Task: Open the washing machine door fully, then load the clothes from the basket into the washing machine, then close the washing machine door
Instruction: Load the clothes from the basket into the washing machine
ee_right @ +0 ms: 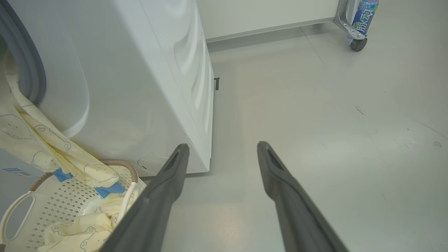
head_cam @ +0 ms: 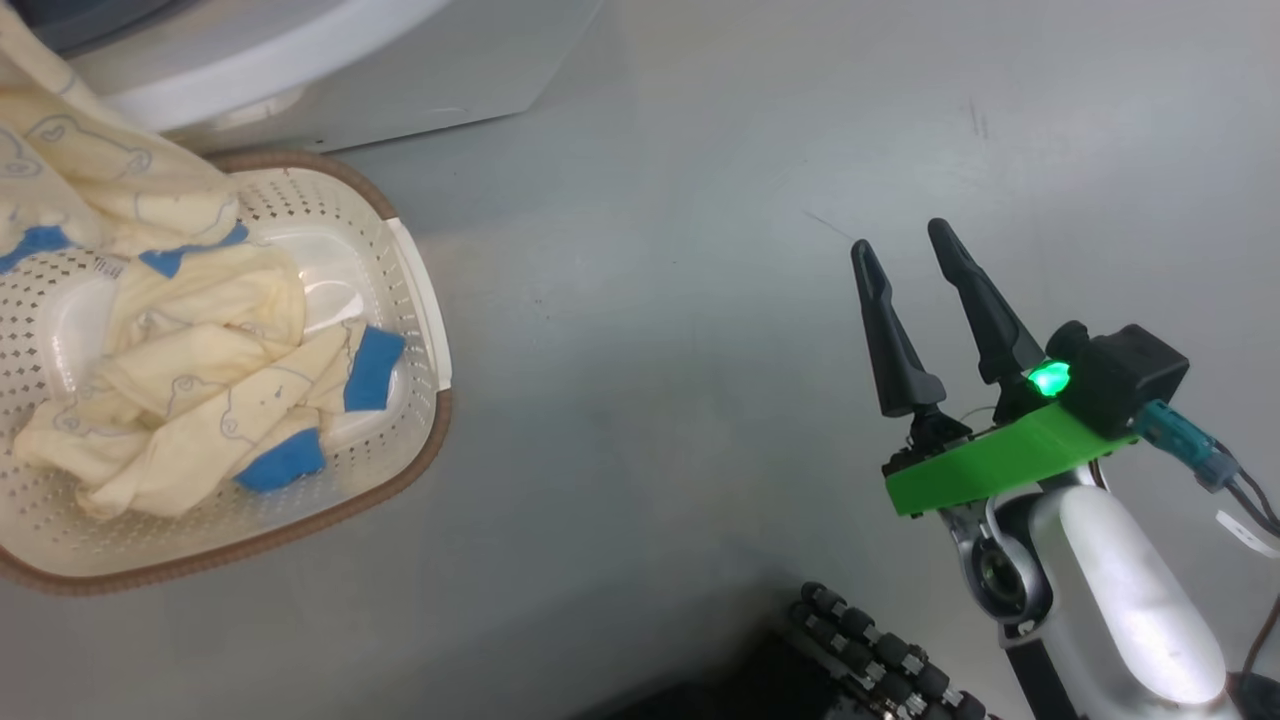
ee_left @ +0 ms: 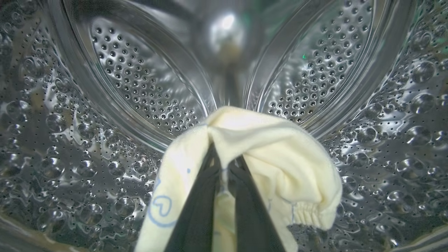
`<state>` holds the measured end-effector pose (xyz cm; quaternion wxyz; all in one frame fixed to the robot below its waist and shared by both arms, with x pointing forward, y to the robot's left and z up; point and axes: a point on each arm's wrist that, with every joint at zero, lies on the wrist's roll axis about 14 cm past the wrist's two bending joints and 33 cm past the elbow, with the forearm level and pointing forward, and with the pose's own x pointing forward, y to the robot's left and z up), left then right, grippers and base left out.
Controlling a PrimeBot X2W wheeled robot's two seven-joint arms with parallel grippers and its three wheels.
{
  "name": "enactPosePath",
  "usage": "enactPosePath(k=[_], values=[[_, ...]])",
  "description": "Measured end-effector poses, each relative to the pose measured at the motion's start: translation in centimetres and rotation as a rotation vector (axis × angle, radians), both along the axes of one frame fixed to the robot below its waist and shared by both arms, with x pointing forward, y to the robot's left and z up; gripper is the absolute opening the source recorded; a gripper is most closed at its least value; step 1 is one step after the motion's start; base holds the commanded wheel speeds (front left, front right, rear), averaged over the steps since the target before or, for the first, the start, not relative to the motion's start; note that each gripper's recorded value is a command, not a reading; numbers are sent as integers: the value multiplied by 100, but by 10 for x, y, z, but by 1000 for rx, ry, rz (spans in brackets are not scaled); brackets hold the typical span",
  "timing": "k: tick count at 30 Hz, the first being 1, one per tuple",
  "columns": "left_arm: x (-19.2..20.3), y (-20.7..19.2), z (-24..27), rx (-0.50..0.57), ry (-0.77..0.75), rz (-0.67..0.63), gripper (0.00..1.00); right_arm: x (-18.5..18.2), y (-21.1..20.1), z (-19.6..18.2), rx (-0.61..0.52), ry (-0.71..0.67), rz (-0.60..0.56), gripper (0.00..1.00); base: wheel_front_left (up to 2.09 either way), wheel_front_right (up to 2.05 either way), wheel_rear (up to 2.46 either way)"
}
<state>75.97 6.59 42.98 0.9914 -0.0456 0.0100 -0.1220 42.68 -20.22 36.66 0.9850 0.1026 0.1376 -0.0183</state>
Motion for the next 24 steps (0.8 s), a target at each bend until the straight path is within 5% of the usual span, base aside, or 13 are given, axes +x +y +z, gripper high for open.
enactPosePath(k=[14, 19, 24], values=[[-9, -1, -22, 76, 143, -21, 3, 0, 0, 8, 2, -20, 1, 100, 0, 0, 0], [-10, 0, -19, 94, 187, -19, 100, 0, 1, 14, 4, -34, 2, 100, 0, 0, 0], [-18, -3, -29, 118, 265, -32, 100, 0, 1, 18, 5, -46, 1, 100, 0, 0, 0]])
